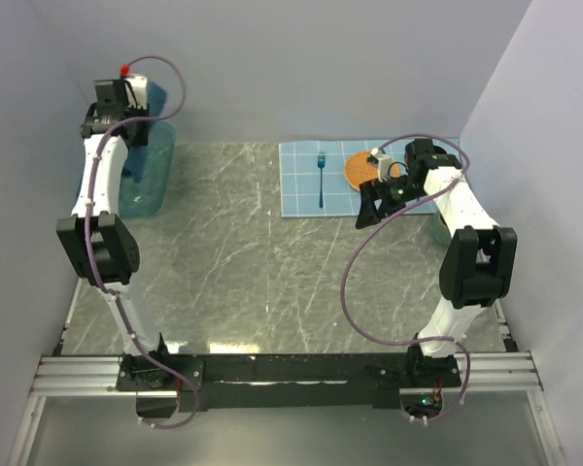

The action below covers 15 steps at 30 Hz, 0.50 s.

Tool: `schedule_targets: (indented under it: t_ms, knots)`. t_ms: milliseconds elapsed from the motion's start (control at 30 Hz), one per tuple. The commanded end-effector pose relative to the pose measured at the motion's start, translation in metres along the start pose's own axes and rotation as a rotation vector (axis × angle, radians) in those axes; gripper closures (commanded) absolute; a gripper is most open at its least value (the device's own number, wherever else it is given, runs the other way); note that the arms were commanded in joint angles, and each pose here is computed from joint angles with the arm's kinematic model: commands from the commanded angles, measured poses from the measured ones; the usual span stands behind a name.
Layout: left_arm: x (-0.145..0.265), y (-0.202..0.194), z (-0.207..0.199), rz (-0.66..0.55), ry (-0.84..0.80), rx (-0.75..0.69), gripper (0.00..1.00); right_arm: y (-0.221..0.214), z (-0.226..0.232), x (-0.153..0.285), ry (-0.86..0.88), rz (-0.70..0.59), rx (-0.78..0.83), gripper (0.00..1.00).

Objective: Roll the t-shirts
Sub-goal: Place the T-shirt in the bin.

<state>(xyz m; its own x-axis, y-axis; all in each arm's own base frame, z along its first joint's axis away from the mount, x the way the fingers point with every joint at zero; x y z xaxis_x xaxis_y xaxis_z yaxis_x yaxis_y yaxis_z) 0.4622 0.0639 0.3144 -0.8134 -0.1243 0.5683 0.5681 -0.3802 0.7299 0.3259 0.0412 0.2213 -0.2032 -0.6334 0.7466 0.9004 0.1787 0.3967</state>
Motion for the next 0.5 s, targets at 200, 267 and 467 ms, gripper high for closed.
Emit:
schedule_targets:
  t_ms: [200, 267, 467]
  knots:
    - [-0.055, -0.022, 0.048, 0.132, 0.44, 0.062, 0.99, -0.002, 0.002, 0.011, -0.094, 0.085, -0.017, 0.0]
    - [-0.075, -0.036, 0.048, 0.172, 0.435, 0.051, 0.99, -0.006, 0.001, 0.012, -0.104, 0.126, -0.022, 0.0]
    - [-0.121, -0.062, 0.035, 0.225, 0.401, 0.041, 0.99, -0.008, -0.007, 0.015, -0.18, 0.227, -0.03, 0.0]
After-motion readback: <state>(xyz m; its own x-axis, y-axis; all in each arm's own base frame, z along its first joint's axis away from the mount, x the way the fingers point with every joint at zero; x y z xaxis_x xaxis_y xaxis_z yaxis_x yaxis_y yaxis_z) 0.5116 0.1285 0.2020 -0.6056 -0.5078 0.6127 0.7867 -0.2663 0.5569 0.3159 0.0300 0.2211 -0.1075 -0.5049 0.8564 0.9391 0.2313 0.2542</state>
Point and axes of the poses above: each gripper's point midway between its finger pads, its own x axis back along the fingers, its own z axis along the line the jaws close on, y = z × x, the point moved 10 cm from there along x, back along the fingers, and after that the axes turned 13 degrees about -x, right-handed, at the moved point
